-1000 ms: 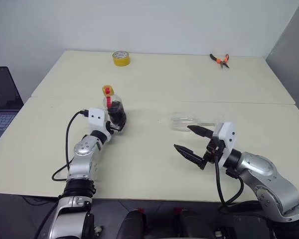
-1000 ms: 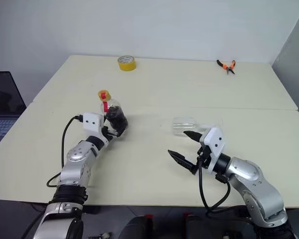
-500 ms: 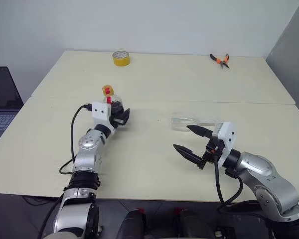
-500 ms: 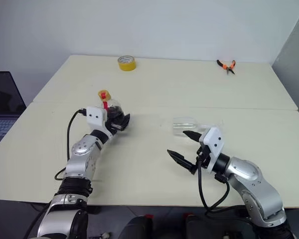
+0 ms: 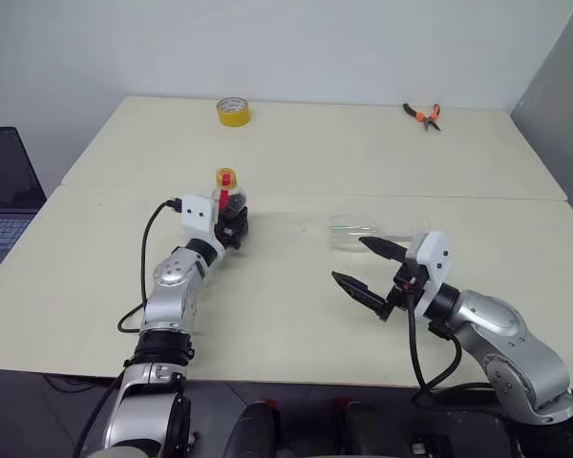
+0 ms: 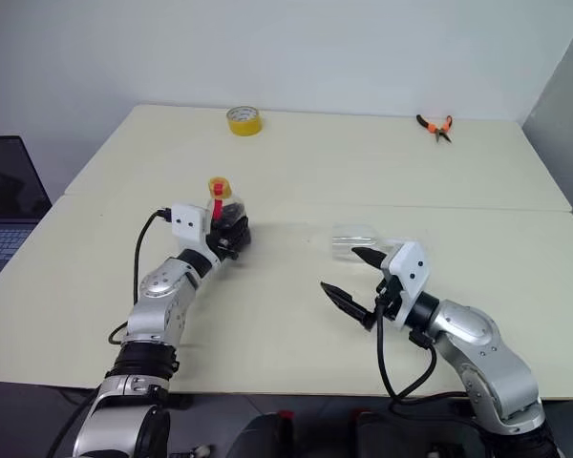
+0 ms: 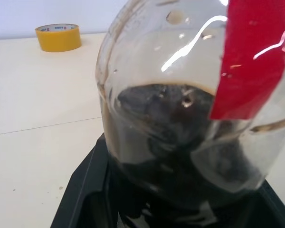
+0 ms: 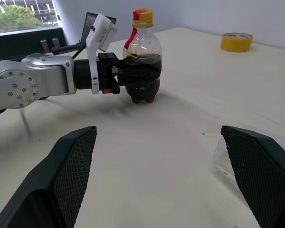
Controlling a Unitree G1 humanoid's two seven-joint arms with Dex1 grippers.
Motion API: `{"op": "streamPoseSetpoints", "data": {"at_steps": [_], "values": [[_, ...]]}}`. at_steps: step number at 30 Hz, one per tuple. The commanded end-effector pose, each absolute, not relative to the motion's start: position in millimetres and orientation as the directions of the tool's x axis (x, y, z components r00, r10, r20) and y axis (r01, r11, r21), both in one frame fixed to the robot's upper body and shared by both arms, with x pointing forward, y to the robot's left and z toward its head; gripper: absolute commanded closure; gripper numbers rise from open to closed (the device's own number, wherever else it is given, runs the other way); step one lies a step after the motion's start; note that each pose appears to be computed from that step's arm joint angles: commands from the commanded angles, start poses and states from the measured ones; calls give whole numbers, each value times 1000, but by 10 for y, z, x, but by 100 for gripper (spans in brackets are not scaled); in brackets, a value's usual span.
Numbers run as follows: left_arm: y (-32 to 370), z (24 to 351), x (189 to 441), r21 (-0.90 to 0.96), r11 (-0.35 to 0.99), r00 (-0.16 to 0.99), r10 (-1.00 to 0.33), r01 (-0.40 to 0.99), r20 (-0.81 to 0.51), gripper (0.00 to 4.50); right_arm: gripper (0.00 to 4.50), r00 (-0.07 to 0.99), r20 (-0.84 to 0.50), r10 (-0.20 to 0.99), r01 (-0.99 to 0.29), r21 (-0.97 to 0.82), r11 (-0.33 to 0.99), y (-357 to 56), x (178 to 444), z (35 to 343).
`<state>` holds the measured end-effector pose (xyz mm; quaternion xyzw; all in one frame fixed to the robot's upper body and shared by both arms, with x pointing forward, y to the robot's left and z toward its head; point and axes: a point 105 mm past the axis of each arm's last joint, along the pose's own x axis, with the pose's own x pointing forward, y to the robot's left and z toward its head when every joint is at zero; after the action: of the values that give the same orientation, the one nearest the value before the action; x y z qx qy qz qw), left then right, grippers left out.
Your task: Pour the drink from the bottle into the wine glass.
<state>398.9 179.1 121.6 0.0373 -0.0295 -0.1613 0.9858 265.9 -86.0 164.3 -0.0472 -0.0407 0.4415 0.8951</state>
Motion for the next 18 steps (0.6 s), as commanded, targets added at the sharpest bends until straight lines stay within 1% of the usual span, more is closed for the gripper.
{"op": "streamPoseSetpoints", "data": {"at_steps": [1, 3, 6, 8, 10, 15, 18], "values": [[1626, 1543, 3910, 161, 925, 922, -365, 344, 128, 265, 0, 612, 107, 783, -769, -147, 622, -834, 2672, 1899], [1538, 1605, 3843, 190, 915, 913, -384, 356, 138, 266, 0, 620, 142, 771, -759, -141, 636, -807, 2686, 2029], [1449, 1624, 3771, 234, 899, 904, -406, 369, 133, 267, 0, 628, 169, 760, -752, -121, 648, -765, 2700, 2142], [1277, 1622, 3687, 310, 872, 888, -437, 380, 141, 268, 0, 652, 176, 738, -736, -91, 671, -673, 2779, 2240], [1166, 1598, 3639, 341, 858, 880, -453, 385, 145, 268, 0, 676, 166, 718, -718, -70, 692, -604, 2855, 2276], [1010, 1508, 3588, 350, 844, 869, -475, 407, 135, 268, 0, 724, 155, 673, -682, 9, 731, -440, 3006, 2346], [948, 1490, 3578, 350, 841, 865, -483, 414, 137, 268, 0, 735, 142, 663, -674, 52, 737, -322, 3054, 2345]]}}
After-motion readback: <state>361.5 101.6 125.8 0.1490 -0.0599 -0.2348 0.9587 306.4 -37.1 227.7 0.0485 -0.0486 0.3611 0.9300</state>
